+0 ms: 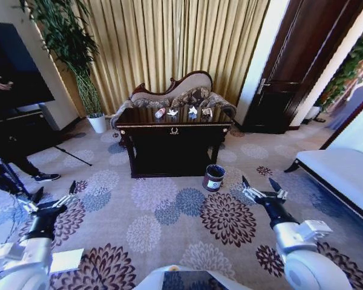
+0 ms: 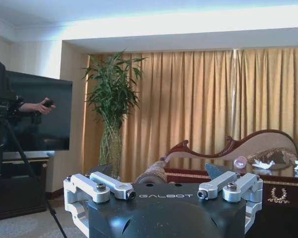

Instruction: Move to the front of the table and place the trash on the table into the trash bin.

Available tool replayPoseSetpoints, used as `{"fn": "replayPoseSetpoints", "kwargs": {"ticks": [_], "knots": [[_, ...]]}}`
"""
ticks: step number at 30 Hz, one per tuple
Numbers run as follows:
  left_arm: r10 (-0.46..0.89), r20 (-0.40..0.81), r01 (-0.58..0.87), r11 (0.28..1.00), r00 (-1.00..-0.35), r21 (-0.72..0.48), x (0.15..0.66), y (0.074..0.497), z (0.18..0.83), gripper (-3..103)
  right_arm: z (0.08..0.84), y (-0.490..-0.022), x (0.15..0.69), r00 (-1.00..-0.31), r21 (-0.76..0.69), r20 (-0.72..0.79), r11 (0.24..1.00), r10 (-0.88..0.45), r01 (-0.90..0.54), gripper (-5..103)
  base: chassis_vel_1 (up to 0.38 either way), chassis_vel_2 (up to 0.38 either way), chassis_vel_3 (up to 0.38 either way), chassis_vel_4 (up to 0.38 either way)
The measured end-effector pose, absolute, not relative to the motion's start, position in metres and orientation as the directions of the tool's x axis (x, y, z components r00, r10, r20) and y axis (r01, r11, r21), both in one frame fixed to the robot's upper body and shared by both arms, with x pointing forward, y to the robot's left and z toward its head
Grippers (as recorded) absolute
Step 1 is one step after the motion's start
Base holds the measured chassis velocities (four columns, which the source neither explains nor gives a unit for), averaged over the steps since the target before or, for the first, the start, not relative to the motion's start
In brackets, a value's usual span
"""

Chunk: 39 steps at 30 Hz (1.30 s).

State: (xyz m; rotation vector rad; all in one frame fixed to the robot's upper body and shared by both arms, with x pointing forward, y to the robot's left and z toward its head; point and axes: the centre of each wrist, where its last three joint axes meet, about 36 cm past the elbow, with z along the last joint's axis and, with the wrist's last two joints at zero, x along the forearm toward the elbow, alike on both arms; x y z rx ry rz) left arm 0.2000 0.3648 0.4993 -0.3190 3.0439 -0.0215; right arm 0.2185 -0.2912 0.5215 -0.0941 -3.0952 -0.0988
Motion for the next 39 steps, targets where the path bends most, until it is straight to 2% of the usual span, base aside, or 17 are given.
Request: {"fn": "replayPoseSetpoints", "kwargs": {"ticks": [3, 6, 10, 15, 21, 31, 39], "knots": [[-0.178, -0.066, -0.177, 0.984, -0.982, -0.028, 0.204, 0.367, 0.500, 100, 0.523, -0.291, 0.221, -0.998, 0.080, 0.054, 0.996, 0.036, 0.040, 100, 0.000, 0.000, 0.000, 0.000], [-0.125, -0.050, -0.125, 0.992, -0.991, -0.002, 0.230, 0.385, 0.496, 100, 0.516, -0.306, 0.241, -0.997, 0.043, 0.070, 0.998, -0.041, -0.038, 100, 0.000, 0.000, 0.000, 0.000], [-0.109, -0.031, -0.109, 0.994, -0.994, -0.011, 0.256, 0.394, 0.502, 100, 0.510, -0.329, 0.267, -0.995, 0.032, 0.082, 0.998, -0.054, -0.052, 100, 0.000, 0.000, 0.000, 0.000], [-0.114, 0.007, -0.114, 0.992, -0.993, -0.048, 0.277, 0.381, 0.520, 100, 0.513, -0.350, 0.292, -0.995, 0.023, 0.091, 0.999, -0.036, -0.034, 100, 0.000, 0.000, 0.000, 0.000], [-0.088, 0.025, -0.089, 0.994, -0.996, -0.056, 0.276, 0.369, 0.531, 100, 0.519, -0.352, 0.294, -0.995, 0.017, 0.095, 0.999, -0.034, -0.032, 100, 0.000, 0.000, 0.000, 0.000], [-0.069, 0.028, -0.070, 0.996, -0.997, -0.051, 0.260, 0.355, 0.546, 100, 0.540, -0.327, 0.276, -0.995, 0.081, 0.070, 0.994, -0.073, -0.067, 100, 0.000, 0.000, 0.000, 0.000], [-0.023, -0.019, -0.023, 0.999, -1.000, -0.027, 0.261, 0.360, 0.540, 100, 0.520, -0.330, 0.278, -0.995, 0.127, -0.050, 0.988, -0.083, -0.089, 100, 0.000, 0.000, 0.000, 0.000]]}}
